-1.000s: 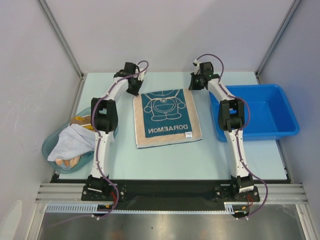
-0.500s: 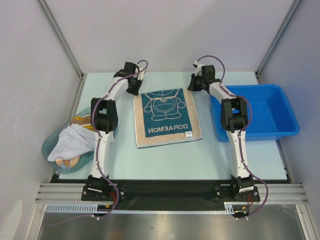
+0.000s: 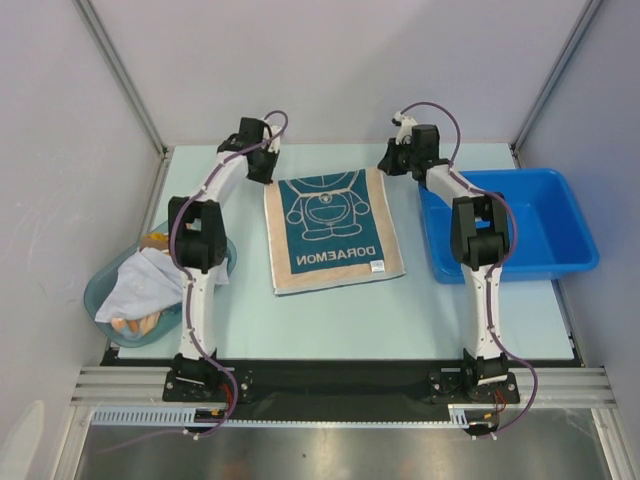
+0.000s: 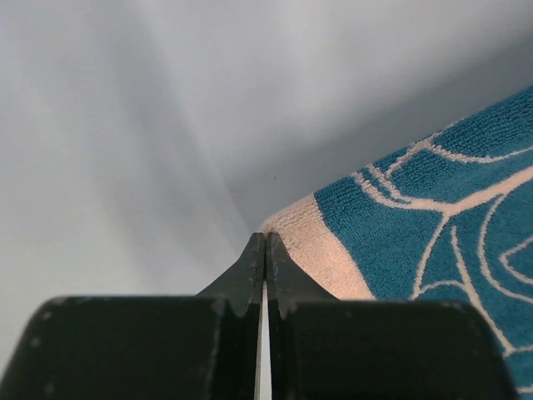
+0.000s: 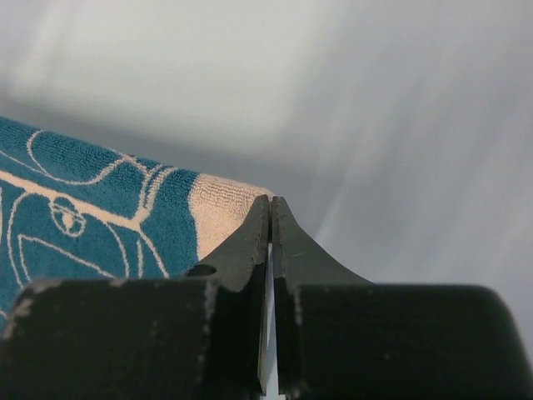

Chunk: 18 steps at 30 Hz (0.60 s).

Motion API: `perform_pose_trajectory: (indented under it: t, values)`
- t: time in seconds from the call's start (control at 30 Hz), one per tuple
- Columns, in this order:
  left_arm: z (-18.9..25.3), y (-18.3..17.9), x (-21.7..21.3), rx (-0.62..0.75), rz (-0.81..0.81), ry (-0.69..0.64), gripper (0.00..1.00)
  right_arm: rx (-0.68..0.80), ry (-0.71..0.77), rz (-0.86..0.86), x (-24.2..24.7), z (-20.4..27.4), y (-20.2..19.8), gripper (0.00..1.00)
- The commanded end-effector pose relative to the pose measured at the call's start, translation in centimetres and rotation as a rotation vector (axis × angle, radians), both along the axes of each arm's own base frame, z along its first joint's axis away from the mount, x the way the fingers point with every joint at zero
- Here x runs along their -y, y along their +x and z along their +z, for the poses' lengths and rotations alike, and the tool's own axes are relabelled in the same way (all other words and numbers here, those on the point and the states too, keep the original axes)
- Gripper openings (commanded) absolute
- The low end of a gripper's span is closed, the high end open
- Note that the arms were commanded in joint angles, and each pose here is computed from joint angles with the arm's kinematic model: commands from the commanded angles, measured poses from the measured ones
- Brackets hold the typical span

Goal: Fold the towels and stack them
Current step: Fold the towel

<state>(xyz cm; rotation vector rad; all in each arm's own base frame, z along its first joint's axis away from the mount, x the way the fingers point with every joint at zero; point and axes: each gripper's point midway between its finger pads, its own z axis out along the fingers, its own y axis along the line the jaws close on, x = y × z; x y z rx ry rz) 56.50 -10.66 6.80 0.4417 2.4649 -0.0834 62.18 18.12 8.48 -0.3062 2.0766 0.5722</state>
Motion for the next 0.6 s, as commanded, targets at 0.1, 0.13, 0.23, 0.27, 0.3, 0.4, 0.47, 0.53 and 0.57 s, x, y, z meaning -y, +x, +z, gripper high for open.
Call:
perform_pose_trajectory:
  t: [0.1,0.13,0.23,0.27,0.3,0.4,0.47,0.53,0.57]
  values:
    - [7.0,-0.1,-0.3,0.138,0.012,-0.054,0.0,0.176,0.031,0.001,0.9,6.8,0.2,0.0]
    - [6.4,-0.7,-0.3,0.121,0.009,-0.055,0.0,0.176,0.031,0.003,1.0,6.8,0.0,0.0]
    - [6.7,-1.8,-0.2,0.113,-0.001,-0.063,0.0,0.181,0.034,0.003,1.3,7.1,-0.6,0.0]
    - [6.8,-2.0,-0.2,0.113,-0.002,-0.064,0.0,0.183,0.035,0.004,1.4,7.4,-0.9,0.0]
    - [7.5,-2.2,-0.3,0.128,-0.001,-0.068,0.0,0.187,0.036,0.006,1.5,7.6,-1.1,0.0]
    - [8.1,-3.2,-0.3,0.131,-0.007,-0.075,0.0,0.186,0.043,0.006,1.6,8.1,-2.1,0.0]
    - [8.5,-4.0,-0.1,0.125,-0.019,-0.091,0.0,0.192,0.049,0.004,1.6,8.5,-2.6,0.0]
    - [8.4,-4.8,0.1,0.113,-0.025,-0.104,0.0,0.188,0.052,0.002,1.7,8.7,-3.5,0.0]
    - [9.1,-5.1,0.1,0.125,-0.027,-0.11,0.0,0.185,0.055,0.001,1.8,8.8,-3.9,0.0]
